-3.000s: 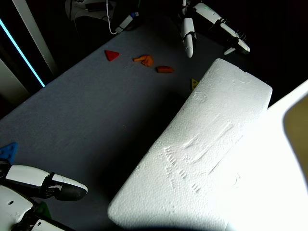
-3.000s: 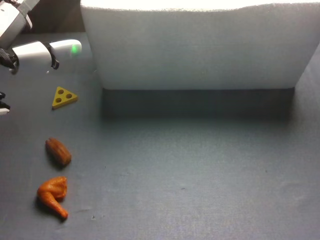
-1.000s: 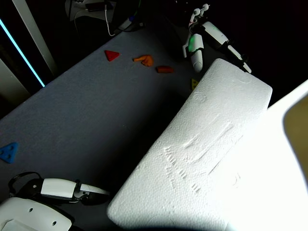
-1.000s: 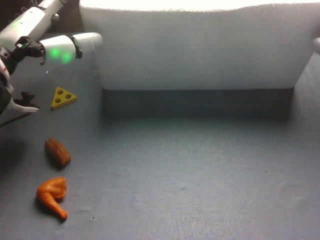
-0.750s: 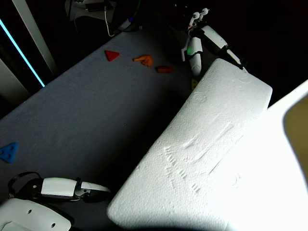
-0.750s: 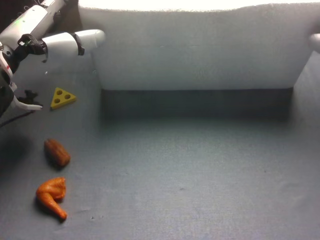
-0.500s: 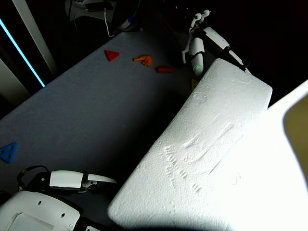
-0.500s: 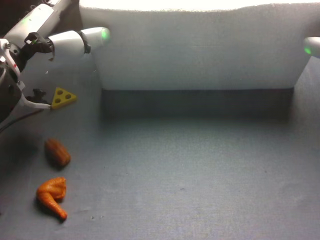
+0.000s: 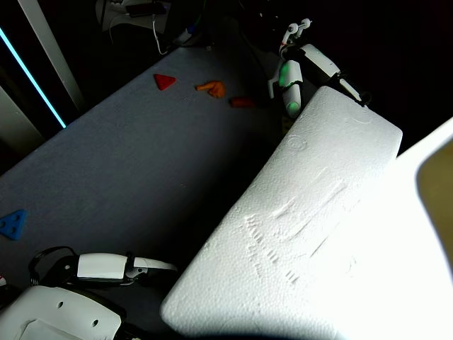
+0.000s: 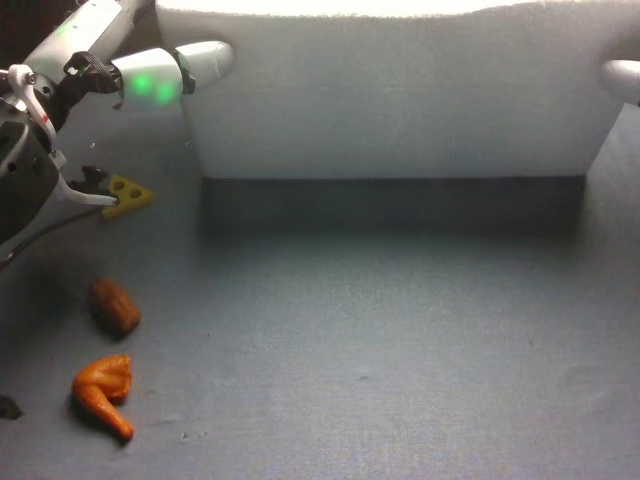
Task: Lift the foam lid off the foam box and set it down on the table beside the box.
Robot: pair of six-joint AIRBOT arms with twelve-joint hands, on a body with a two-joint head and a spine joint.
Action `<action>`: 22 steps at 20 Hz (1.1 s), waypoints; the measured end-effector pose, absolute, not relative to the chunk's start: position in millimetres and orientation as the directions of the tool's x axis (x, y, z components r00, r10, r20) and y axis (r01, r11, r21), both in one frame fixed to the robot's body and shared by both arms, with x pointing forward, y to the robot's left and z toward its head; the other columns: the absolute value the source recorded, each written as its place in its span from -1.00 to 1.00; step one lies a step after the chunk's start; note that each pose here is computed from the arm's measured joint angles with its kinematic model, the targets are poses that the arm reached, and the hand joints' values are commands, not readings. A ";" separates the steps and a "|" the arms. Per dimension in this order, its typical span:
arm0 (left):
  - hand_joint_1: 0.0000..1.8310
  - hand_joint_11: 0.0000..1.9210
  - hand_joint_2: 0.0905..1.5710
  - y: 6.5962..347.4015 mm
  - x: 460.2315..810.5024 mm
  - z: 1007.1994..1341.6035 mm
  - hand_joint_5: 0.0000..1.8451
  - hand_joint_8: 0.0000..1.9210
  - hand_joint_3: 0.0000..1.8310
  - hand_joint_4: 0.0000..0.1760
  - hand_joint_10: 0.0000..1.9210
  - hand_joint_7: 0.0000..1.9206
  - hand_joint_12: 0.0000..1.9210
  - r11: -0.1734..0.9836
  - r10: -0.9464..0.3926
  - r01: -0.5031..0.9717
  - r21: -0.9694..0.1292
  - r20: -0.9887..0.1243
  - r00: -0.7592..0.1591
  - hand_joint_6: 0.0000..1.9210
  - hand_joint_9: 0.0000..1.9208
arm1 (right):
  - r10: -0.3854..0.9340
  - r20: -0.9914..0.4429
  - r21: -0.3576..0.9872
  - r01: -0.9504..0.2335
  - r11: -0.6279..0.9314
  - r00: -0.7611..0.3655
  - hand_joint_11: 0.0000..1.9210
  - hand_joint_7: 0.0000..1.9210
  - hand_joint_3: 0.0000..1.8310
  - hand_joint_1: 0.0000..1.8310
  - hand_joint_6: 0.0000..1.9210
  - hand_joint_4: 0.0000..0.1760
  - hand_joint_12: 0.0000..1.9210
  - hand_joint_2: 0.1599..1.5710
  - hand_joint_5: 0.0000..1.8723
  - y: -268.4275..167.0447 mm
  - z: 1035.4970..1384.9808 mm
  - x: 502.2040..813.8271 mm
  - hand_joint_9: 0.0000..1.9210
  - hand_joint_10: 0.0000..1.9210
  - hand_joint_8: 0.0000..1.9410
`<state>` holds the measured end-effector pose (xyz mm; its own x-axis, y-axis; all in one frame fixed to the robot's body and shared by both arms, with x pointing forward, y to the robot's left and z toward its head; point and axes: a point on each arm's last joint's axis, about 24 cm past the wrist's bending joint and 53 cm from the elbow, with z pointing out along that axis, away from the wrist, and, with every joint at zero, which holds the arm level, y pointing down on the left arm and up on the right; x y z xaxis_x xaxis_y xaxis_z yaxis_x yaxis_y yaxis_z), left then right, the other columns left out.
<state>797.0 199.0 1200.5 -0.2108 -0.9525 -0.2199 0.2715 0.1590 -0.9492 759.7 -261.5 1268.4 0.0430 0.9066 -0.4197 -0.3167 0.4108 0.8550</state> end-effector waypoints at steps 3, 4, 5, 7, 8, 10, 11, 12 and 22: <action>-0.44 -1.00 0.30 197.9 799.4 1201.3 -0.95 -1.00 -1.00 -0.69 -1.00 -1.00 -1.00 0.147 -0.955 0.271 -0.951 -0.208 -0.210 -0.98 -1.00 | 0.912 -0.407 0.858 -0.322 0.400 0.047 -1.00 -1.00 -0.99 -0.43 -1.00 -1.00 -1.00 0.37 -1.00 -262.6 1269.7 760.7 -1.00 -1.00 -1.00; -0.44 -1.00 0.31 198.0 800.0 1201.2 -0.94 -1.00 -1.00 -0.85 -1.00 -1.00 -1.00 0.147 -0.956 0.271 -0.951 -0.207 -0.209 -0.98 -1.00 | 0.915 -0.401 0.861 -0.322 0.393 0.046 -1.00 -1.00 -0.99 -0.44 -1.00 -1.00 -1.00 0.37 -1.00 -261.8 1269.0 761.5 -1.00 -1.00 -1.00; -0.44 -1.00 0.32 197.3 799.9 1201.0 -0.93 -1.00 -0.99 -0.92 -1.00 -1.00 -1.00 0.142 -0.956 0.270 -0.952 -0.202 -0.210 -0.98 -1.00 | 0.917 -0.396 0.864 -0.322 0.388 0.043 -1.00 -1.00 -0.98 -0.44 -1.00 -1.00 -1.00 0.38 -1.00 -261.3 1268.6 762.0 -1.00 -1.00 -1.00; -0.45 -0.97 0.33 196.7 799.8 1200.8 -0.90 -0.99 -0.99 -0.86 -1.00 -0.98 -0.98 0.137 -0.957 0.269 -0.953 -0.197 -0.213 -0.97 -1.00 | 0.922 -0.385 0.868 -0.324 0.377 0.040 -1.00 -1.00 -0.98 -0.45 -0.99 -1.00 -1.00 0.40 -0.98 -261.4 1268.8 762.0 -1.00 -1.00 -1.00; -0.44 -0.96 0.34 196.7 799.8 1200.9 -0.88 -0.99 -0.99 -0.94 -1.00 -0.98 -0.98 0.134 -0.957 0.269 -0.954 -0.195 -0.213 -0.97 -0.99 | 0.923 -0.384 0.868 -0.324 0.375 0.039 -1.00 -1.00 -0.98 -0.47 -0.99 -1.00 -1.00 0.41 -0.98 -261.3 1268.9 762.0 -1.00 -1.00 -1.00; -0.42 -0.96 0.35 196.8 799.8 1201.2 -0.87 -1.00 -0.99 -0.79 -1.00 -0.98 -0.97 0.129 -0.958 0.269 -0.954 -0.190 -0.214 -0.97 -0.99 | 0.924 -0.381 0.869 -0.325 0.372 0.038 -1.00 -1.00 -0.98 -0.47 -0.99 -1.00 -1.00 0.41 -0.97 -261.1 1269.0 761.9 -1.00 -1.00 -1.00; -0.44 -0.96 0.35 196.7 799.7 1201.3 -0.86 -1.00 -0.99 -0.60 -1.00 -0.98 -0.97 0.127 -0.958 0.269 -0.955 -0.188 -0.215 -0.97 -0.99 | 0.924 -0.381 0.868 -0.328 0.372 0.039 -1.00 -1.00 -0.98 -0.49 -0.98 -1.00 -1.00 0.41 -0.95 -260.9 1269.6 761.6 -1.00 -1.00 -1.00; -0.44 -0.97 0.35 196.7 799.7 1201.2 -0.86 -1.00 -0.99 -0.50 -1.00 -0.98 -0.96 0.125 -0.959 0.269 -0.955 -0.186 -0.216 -0.97 -0.99 | 0.924 -0.381 0.868 -0.329 0.372 0.039 -1.00 -1.00 -0.98 -0.50 -0.97 -1.00 -1.00 0.44 -0.93 -260.8 1270.0 761.4 -1.00 -1.00 -1.00; -0.43 -1.00 0.33 194.8 789.2 1214.2 -0.81 -1.00 -1.00 -0.44 -1.00 -0.99 -0.54 0.101 -0.960 0.326 -0.940 -0.178 -0.216 -1.00 -1.00 | 0.940 -0.338 0.857 -0.394 0.332 0.056 -1.00 -0.97 -1.00 -0.53 -0.73 -1.00 -1.00 0.51 -1.00 -256.2 1285.9 750.7 -1.00 -1.00 -0.99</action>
